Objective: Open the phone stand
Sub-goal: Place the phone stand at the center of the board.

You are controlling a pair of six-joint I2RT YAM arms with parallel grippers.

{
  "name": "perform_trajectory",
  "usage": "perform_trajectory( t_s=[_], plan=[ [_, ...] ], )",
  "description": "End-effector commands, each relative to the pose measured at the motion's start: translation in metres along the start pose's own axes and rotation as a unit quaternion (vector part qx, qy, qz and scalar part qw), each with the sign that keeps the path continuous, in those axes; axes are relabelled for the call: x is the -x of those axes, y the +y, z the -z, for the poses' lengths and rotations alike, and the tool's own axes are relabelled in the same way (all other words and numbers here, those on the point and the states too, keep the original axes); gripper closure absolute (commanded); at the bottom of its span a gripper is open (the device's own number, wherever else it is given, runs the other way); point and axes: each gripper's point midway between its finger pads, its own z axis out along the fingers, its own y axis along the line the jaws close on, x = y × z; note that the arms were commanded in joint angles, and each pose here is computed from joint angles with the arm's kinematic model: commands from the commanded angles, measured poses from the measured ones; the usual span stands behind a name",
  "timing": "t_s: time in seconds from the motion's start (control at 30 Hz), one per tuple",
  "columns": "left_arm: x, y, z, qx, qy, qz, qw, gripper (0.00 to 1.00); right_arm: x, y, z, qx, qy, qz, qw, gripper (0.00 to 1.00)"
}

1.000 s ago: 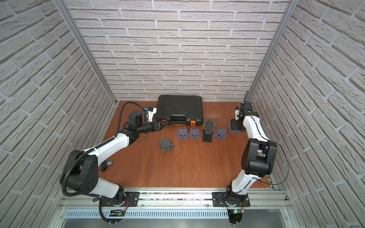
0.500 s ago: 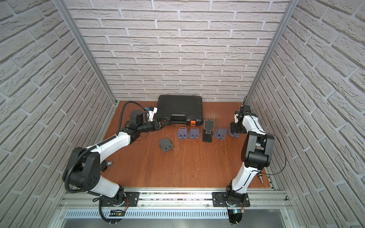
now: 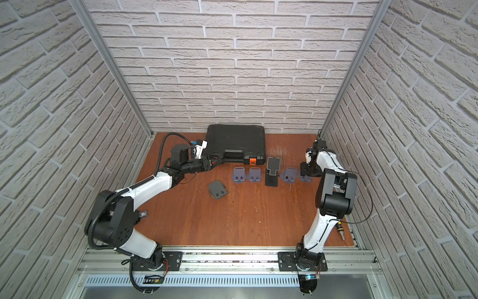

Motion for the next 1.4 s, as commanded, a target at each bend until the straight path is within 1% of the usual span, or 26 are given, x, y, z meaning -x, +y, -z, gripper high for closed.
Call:
perform_trajectory(
  t_s=[0.0, 0.33, 0.53, 0.6, 0.73, 0.83, 1.13, 1.37],
  plan=[
    [0.013, -0.012, 0.004, -0.020, -0.021, -0.022, 0.999, 0.58, -0.002, 0.002, -0.008, 0.009, 0.014, -0.005, 1.000, 0.85],
    [0.014, -0.012, 0.003, -0.023, -0.022, -0.022, 0.999, 0.59, -0.010, 0.002, -0.017, 0.012, 0.035, -0.007, 0.999, 0.84],
    [0.014, -0.013, 0.004, -0.025, -0.022, -0.024, 0.999, 0.60, -0.015, 0.001, -0.017, 0.005, 0.043, -0.010, 0.999, 0.79],
    [0.013, -0.014, 0.005, -0.026, -0.021, -0.025, 0.999, 0.60, -0.015, 0.001, -0.017, 0.005, 0.044, -0.010, 0.999, 0.77],
    [0.012, -0.014, 0.008, -0.024, -0.023, -0.025, 0.999, 0.60, -0.016, 0.000, -0.017, 0.003, 0.047, -0.013, 0.999, 0.68],
    [0.013, -0.014, 0.009, -0.024, -0.025, -0.026, 0.999, 0.60, -0.017, 0.000, -0.018, 0.003, 0.048, -0.013, 0.999, 0.58],
    [0.013, -0.014, 0.009, -0.024, -0.025, -0.026, 0.999, 0.60, -0.017, -0.001, -0.017, 0.002, 0.050, -0.016, 0.999, 0.45],
    [0.012, -0.013, 0.009, -0.023, -0.025, -0.025, 0.999, 0.60, -0.013, -0.001, -0.012, 0.000, 0.040, -0.017, 0.999, 0.34]
  ],
)
